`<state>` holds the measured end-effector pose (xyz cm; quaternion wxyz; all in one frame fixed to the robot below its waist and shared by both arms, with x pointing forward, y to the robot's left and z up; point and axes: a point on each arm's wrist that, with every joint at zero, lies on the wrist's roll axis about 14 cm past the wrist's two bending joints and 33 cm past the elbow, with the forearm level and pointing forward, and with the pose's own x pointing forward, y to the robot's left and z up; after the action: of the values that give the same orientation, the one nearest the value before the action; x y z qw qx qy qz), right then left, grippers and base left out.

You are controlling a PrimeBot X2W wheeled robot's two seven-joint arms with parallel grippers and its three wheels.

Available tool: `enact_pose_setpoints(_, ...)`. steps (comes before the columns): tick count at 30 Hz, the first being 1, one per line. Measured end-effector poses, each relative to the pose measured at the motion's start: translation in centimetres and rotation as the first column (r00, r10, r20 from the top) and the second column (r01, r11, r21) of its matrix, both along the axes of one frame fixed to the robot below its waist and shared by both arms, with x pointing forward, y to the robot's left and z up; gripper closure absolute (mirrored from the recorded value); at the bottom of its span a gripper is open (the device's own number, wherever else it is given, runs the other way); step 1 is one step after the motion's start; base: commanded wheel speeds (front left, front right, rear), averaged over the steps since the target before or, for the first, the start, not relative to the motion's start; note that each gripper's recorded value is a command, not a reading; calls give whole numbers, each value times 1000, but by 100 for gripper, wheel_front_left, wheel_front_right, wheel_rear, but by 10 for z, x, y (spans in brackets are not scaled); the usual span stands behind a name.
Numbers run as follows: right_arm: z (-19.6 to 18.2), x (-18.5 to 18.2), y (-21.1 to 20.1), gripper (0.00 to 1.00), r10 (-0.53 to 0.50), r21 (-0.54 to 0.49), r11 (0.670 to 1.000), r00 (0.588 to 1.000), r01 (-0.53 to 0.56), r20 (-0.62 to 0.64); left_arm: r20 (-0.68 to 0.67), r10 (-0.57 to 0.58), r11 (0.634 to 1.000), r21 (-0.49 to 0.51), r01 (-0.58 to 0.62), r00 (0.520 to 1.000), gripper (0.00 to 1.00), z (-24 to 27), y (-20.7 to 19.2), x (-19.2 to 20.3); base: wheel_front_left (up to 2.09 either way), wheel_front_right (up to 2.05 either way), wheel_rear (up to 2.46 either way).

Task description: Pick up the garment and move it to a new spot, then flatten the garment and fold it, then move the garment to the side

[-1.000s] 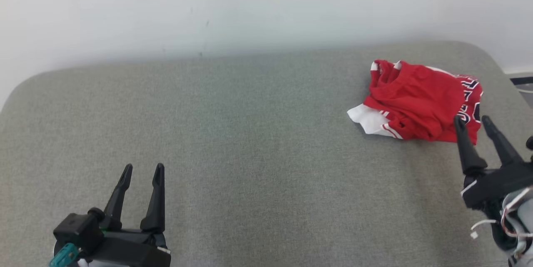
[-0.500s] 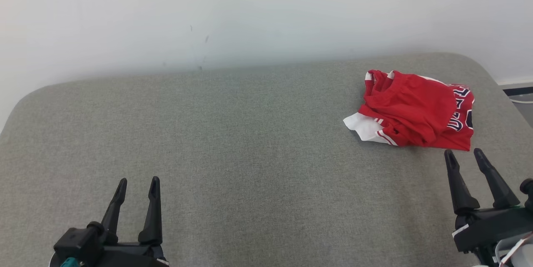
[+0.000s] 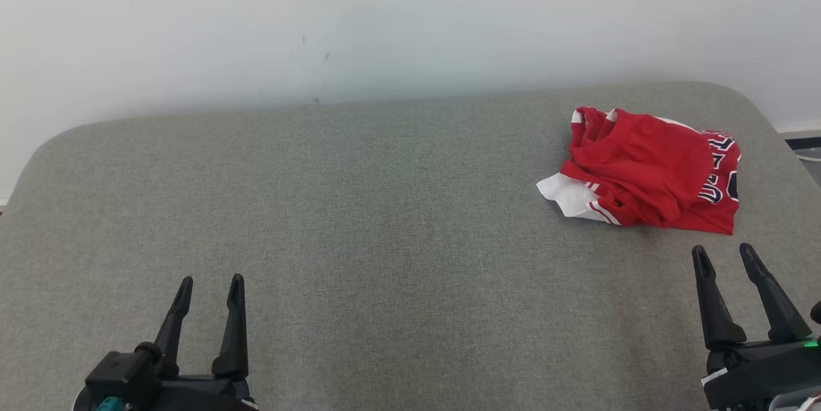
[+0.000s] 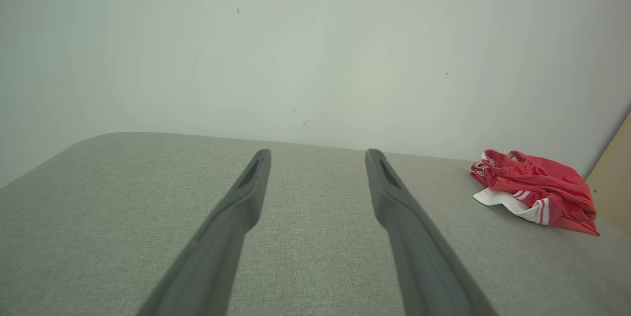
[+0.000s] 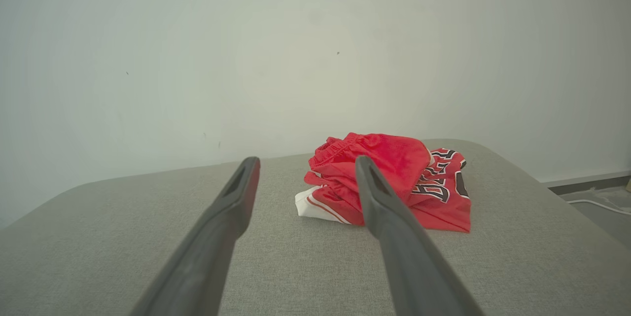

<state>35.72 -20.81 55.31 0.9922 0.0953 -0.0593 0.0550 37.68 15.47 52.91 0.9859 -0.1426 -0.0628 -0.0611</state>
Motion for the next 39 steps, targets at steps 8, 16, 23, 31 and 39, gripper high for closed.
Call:
enact_pose_setpoints(8,6,-2,-1,0,-13,-9,1000,1000,13,28,-4,0,1000,5,0,1000,0,-2,0,-1,0,0,0)
enact_pose_setpoints(16,9,-2,-5,0,-31,-11,999,999,32,43,-6,1,1000,27,-1,1000,0,-3,0,-1,0,0,0)
enact_pose_setpoints(23,9,-4,-5,0,-44,-10,999,998,45,48,-9,4,999,32,-4,1000,0,-5,2,-1,0,0,0)
enact_pose_setpoints(31,11,-3,-8,0,-58,-5,998,997,58,59,-10,3,999,33,-2,1000,0,-5,2,-1,0,0,0)
enact_pose_setpoints(39,7,-2,-6,100,-59,3,998,997,59,51,-31,-3,1000,31,4,1000,100,-12,1,-2,0,0,0)
